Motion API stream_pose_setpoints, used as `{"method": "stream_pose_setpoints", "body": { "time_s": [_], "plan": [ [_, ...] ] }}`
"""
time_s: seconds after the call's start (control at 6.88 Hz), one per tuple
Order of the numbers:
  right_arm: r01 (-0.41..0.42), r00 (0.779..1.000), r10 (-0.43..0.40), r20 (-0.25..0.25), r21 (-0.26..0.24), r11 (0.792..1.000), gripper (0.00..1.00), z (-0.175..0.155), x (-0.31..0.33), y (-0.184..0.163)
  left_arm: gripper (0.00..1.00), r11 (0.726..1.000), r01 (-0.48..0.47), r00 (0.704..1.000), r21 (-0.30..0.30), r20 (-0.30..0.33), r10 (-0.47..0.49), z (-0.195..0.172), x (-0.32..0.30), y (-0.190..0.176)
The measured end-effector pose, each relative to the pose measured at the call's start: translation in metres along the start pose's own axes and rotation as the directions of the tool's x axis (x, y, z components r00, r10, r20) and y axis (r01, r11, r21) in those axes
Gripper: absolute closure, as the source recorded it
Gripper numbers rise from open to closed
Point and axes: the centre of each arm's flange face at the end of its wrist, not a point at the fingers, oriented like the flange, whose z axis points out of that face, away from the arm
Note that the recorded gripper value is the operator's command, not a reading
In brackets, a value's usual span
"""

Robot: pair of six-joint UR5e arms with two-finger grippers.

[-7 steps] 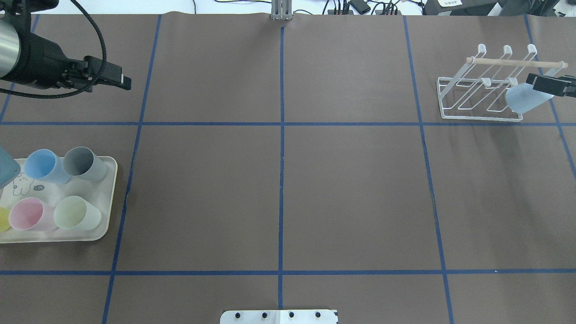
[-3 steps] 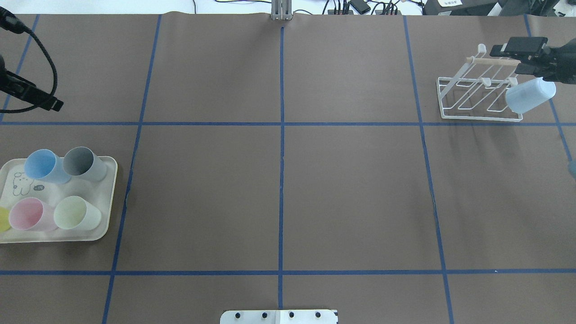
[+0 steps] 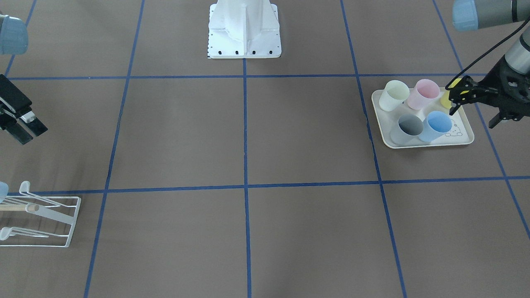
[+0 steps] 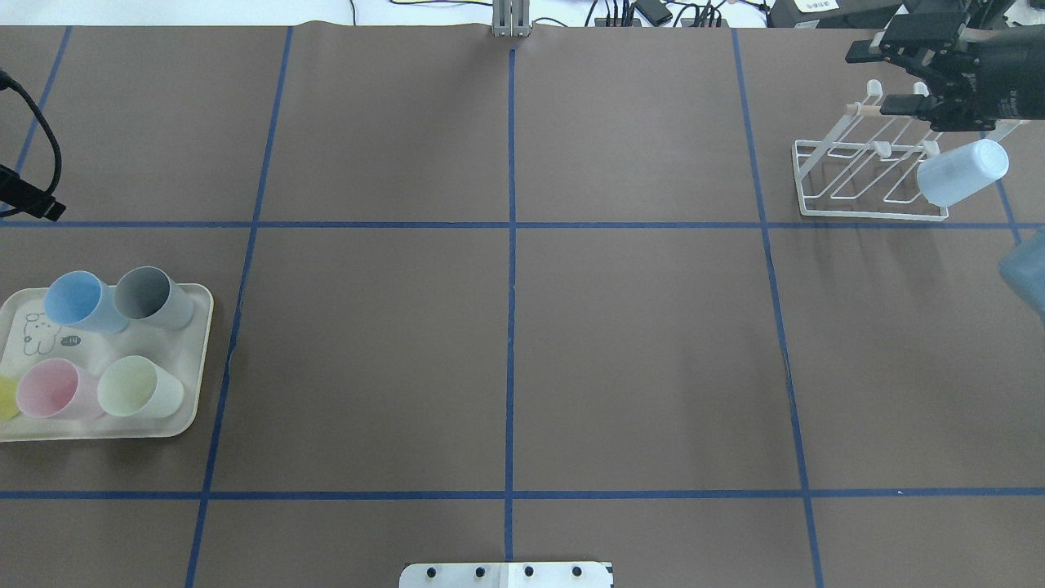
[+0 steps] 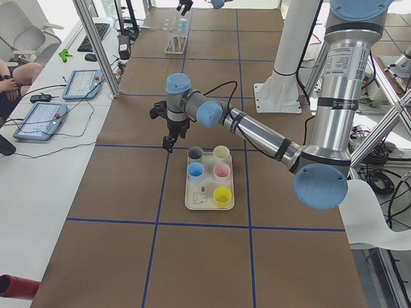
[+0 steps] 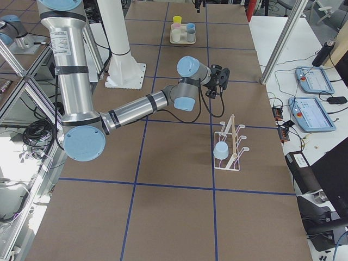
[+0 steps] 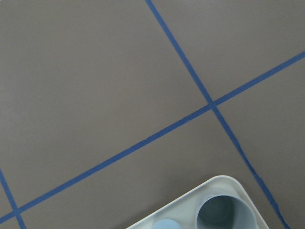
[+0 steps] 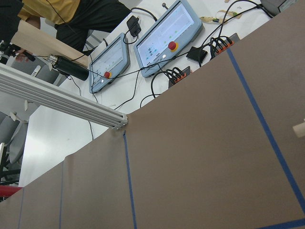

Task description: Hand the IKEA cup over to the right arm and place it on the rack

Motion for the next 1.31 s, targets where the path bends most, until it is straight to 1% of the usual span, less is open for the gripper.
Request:
{"method": "stream_pose_setpoints", "body": {
  "time_s": [0.15, 0.44, 0.58, 0.87, 1.02, 1.31],
  "plan": [
    [-0.012, 1.0, 0.012, 0.012, -0.006, 1.0, 0.0, 0.001, -0.006, 0.001, 0.0, 0.999, 0.026, 1.0, -0.04, 0.004, -0.026, 0.019, -0.013, 0.006],
    [-0.016, 1.0, 0.016, 0.016, -0.012, 1.0, 0.0, 0.002, -0.008, 0.003, 0.0, 0.994, 0.06, 0.998, -0.094, 0.012, -0.059, 0.047, -0.03, 0.012],
    [-0.017, 1.0, 0.017, 0.015, -0.012, 1.0, 0.0, 0.002, -0.007, 0.003, 0.0, 0.991, 0.067, 0.998, -0.119, 0.014, -0.066, 0.061, -0.034, 0.015],
    [-0.019, 1.0, 0.019, 0.01, -0.011, 1.0, 0.0, 0.002, -0.004, 0.003, 0.0, 0.985, 0.045, 0.999, -0.169, 0.003, -0.046, 0.097, -0.027, 0.02],
    [-0.018, 1.0, 0.018, 0.009, -0.011, 1.0, 0.0, 0.002, -0.003, 0.003, 0.0, 0.983, 0.032, 0.999, -0.181, -0.004, -0.034, 0.11, -0.024, 0.022],
    [-0.017, 1.0, 0.017, 0.009, -0.011, 1.0, 0.0, 0.001, -0.003, 0.004, 0.0, 0.983, 0.02, 1.0, -0.184, -0.009, -0.022, 0.116, -0.022, 0.025]
  ]
}}
